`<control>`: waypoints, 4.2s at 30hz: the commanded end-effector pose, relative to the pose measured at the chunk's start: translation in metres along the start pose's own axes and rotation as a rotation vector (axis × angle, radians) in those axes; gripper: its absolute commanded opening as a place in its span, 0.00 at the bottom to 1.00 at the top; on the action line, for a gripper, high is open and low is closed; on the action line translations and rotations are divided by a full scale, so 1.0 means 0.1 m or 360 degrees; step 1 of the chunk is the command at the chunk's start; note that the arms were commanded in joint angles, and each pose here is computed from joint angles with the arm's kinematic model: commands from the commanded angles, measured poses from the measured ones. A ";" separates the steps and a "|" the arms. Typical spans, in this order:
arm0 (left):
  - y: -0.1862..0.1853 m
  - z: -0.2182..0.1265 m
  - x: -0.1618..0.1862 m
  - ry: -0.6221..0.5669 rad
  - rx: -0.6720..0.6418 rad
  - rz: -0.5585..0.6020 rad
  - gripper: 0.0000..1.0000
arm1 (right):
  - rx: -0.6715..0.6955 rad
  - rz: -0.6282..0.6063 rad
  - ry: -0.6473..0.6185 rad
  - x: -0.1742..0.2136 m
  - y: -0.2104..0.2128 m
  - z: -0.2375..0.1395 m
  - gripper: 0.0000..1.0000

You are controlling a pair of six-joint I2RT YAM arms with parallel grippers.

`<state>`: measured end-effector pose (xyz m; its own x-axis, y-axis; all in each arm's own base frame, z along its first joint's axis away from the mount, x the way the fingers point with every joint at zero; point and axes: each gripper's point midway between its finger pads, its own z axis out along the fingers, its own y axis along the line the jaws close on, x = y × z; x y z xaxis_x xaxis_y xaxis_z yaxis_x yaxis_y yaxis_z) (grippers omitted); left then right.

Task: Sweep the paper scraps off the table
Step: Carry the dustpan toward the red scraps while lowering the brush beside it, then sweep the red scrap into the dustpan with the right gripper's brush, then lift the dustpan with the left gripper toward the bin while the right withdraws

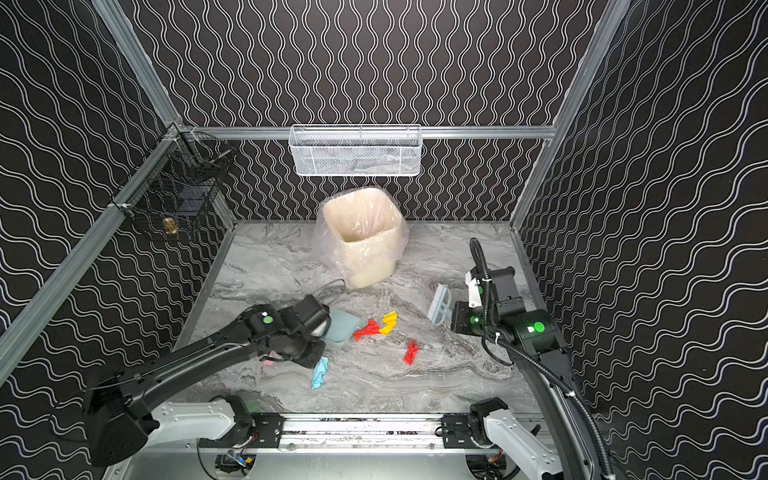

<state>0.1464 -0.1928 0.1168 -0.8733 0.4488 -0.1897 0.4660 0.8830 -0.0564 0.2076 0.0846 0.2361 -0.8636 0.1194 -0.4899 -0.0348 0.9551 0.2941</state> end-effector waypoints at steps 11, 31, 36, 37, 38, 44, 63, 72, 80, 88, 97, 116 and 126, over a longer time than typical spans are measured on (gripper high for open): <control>-0.59 0.32 0.14 0.0175 -0.0014 0.0542 0.00 | 0.0433 -0.0143 0.0318 0.38 -0.07 0.31 0.00; -0.88 0.53 0.31 0.0362 0.0092 0.0848 0.00 | 0.0458 -0.0300 0.0556 0.59 0.03 0.60 0.00; -0.85 0.54 0.27 0.0333 0.0065 0.0847 0.00 | 0.0434 -0.0329 0.0590 0.62 0.09 0.69 0.00; -0.85 0.54 0.26 0.0331 0.0065 0.0844 0.00 | 0.0430 -0.0336 0.0589 0.62 0.11 0.70 0.00; -0.86 0.54 0.26 0.0329 0.0071 0.0847 0.00 | 0.0417 -0.0343 0.0592 0.62 0.13 0.71 0.00; -0.79 0.61 0.24 0.0346 0.0056 0.0837 0.00 | 0.0377 -0.0378 0.0613 0.62 0.22 0.75 0.00; -0.83 0.64 0.11 0.0352 0.0116 0.0863 0.00 | 0.0069 -0.0562 0.0746 0.91 0.73 0.74 0.00; -0.84 0.63 0.08 0.0297 0.0129 0.0842 0.00 | -0.0114 -0.0623 0.0752 1.01 1.01 0.66 0.00; -0.85 0.58 0.05 0.0170 0.0162 0.0800 0.00 | 0.0011 -0.0533 0.0579 0.78 0.78 0.43 0.00; -0.91 0.41 -0.03 -0.0051 0.0204 0.0783 0.00 | -0.0012 -0.0324 0.0242 0.37 0.60 0.06 0.00; -0.90 -0.14 -0.26 -0.0334 0.0167 0.0722 0.00 | -0.0029 -0.0079 -0.0099 -0.09 0.34 -0.12 0.00; -0.15 -1.47 -0.84 -0.0588 0.0048 0.0318 0.00 | -0.0190 -0.0020 -0.0197 -0.40 0.33 0.04 0.00; 0.61 -1.71 -1.25 -0.0656 -0.0047 0.0085 0.00 | -0.0243 -0.0030 -0.0196 -0.41 0.34 0.09 0.00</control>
<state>0.2563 -0.1770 0.3049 -0.7204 0.3768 -0.5823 0.4684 0.8835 -0.0078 0.2415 0.1102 0.2527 -0.8133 0.1493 -0.5623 -0.1000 0.9162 0.3879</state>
